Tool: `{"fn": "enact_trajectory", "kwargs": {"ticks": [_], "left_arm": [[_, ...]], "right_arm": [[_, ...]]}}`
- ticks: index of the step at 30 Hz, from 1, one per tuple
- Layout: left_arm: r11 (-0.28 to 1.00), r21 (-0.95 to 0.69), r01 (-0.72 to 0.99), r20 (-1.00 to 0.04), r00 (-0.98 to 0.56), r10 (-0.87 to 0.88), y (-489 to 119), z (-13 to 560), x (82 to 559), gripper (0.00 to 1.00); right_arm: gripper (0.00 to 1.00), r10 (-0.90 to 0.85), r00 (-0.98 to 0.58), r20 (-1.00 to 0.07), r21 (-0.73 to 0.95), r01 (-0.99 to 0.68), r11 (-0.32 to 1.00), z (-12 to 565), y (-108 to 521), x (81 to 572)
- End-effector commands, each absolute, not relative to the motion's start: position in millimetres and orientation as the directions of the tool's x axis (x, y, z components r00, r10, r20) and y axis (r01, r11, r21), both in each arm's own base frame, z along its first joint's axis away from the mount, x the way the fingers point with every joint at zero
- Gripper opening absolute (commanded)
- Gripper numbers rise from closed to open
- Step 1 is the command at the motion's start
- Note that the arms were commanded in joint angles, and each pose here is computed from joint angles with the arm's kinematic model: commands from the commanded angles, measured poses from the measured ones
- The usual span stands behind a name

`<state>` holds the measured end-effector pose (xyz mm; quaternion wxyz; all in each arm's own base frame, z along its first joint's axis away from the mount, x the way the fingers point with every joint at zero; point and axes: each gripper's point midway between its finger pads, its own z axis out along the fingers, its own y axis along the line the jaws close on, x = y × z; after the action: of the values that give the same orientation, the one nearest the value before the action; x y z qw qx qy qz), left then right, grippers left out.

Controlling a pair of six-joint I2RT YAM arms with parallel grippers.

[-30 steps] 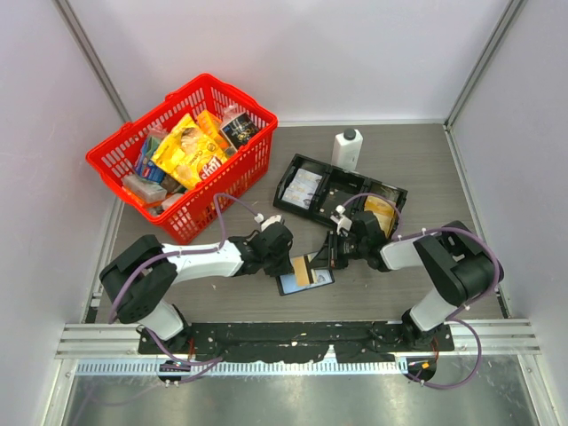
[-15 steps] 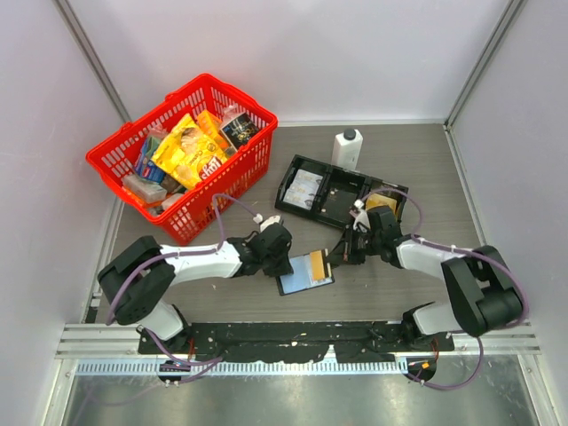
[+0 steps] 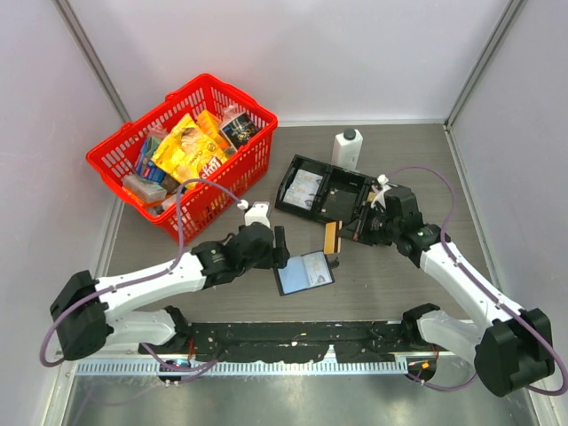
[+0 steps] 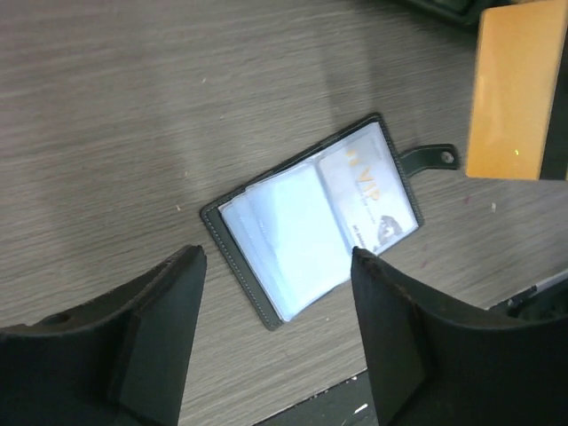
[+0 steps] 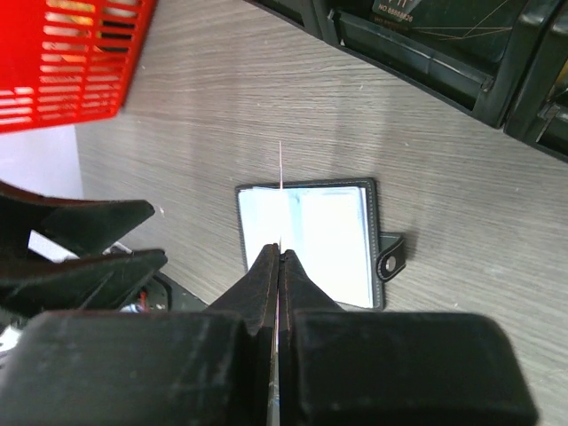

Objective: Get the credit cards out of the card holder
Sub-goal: Place the credit card in the storage box.

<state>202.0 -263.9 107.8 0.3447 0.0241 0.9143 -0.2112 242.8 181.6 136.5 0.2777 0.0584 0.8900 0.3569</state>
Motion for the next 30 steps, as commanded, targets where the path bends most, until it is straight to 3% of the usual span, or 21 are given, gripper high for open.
{"fn": "enact_trajectory", "kwargs": {"ticks": [1,8,12,17,25,30], "left_arm": [[0.884,-0.252,0.392,-0.841,-0.541,0.0,-272,166,214,0.73],[0.787,-0.024,0.617,-0.98,-0.172,0.104,-305,222,196,0.82],[0.713,0.165,0.681,-0.982,0.049,0.18,-326,232,183,0.84],[0.676,0.357,0.645,-0.934,0.259,0.245,-343,235,176,0.85],[0.671,0.463,0.58,-0.881,0.387,0.273,-374,238,171,0.79],[0.696,0.465,0.547,-0.877,0.394,0.277,-384,237,177,0.63]], "right_arm": [[0.01,0.406,-0.823,-0.397,0.705,0.01,0.709,161,178,242],[0.01,0.525,-0.772,-0.359,0.766,0.078,0.638,192,182,236],[0.01,0.573,-0.748,-0.336,0.794,0.103,0.599,203,185,232],[0.01,0.611,-0.726,-0.316,0.817,0.12,0.564,216,189,226],[0.01,0.632,-0.712,-0.308,0.827,0.127,0.547,227,194,218],[0.01,0.638,-0.709,-0.302,0.834,0.128,0.536,230,197,214]]}}
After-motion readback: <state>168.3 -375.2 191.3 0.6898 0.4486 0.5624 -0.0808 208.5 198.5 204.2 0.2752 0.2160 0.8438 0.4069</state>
